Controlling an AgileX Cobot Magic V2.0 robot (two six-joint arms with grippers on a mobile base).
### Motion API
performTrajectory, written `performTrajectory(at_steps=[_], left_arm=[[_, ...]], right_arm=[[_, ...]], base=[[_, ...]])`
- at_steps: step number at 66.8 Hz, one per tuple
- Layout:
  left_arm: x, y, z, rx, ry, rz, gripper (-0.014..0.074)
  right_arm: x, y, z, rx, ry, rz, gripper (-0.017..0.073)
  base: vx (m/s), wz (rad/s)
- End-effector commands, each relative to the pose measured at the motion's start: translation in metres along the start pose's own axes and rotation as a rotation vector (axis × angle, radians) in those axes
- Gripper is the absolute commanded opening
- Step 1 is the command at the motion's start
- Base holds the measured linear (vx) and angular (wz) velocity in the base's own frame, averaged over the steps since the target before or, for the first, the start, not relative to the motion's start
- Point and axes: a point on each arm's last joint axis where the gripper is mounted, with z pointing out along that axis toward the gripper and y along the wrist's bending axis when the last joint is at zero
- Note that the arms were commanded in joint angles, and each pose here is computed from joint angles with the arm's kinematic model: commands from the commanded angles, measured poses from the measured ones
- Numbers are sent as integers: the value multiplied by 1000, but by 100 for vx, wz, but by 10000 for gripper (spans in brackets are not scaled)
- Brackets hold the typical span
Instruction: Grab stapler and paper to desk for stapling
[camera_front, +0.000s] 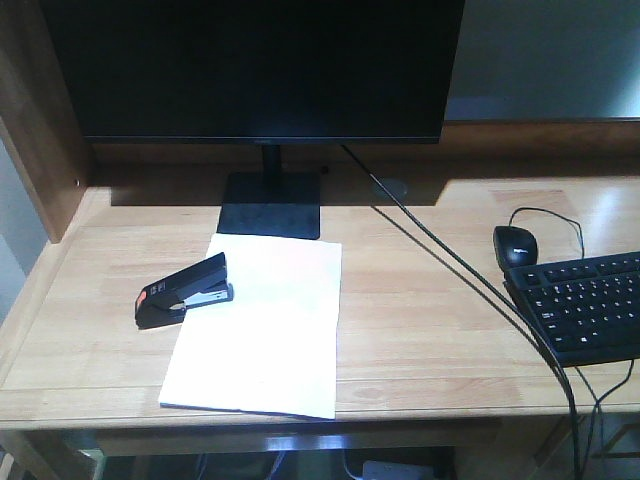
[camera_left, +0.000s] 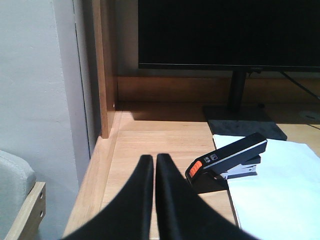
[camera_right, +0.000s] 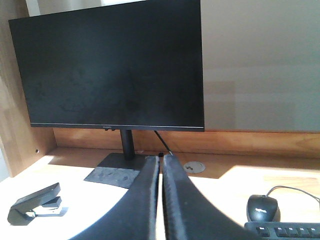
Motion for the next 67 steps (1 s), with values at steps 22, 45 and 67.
performTrajectory(at_steps=[22, 45, 67], left_arm=[[10, -2, 5, 32, -144, -33, -7], [10, -5, 4, 74, -147, 54, -7], [10, -6, 4, 95, -147, 54, -7]], right_arm=[[-12, 3, 0, -30, -65, -18, -9], [-12, 3, 0, -30, -65, -18, -9], [-12, 3, 0, -30, -65, -18, -9]], base=[[0, 0], [0, 0], [0, 0]])
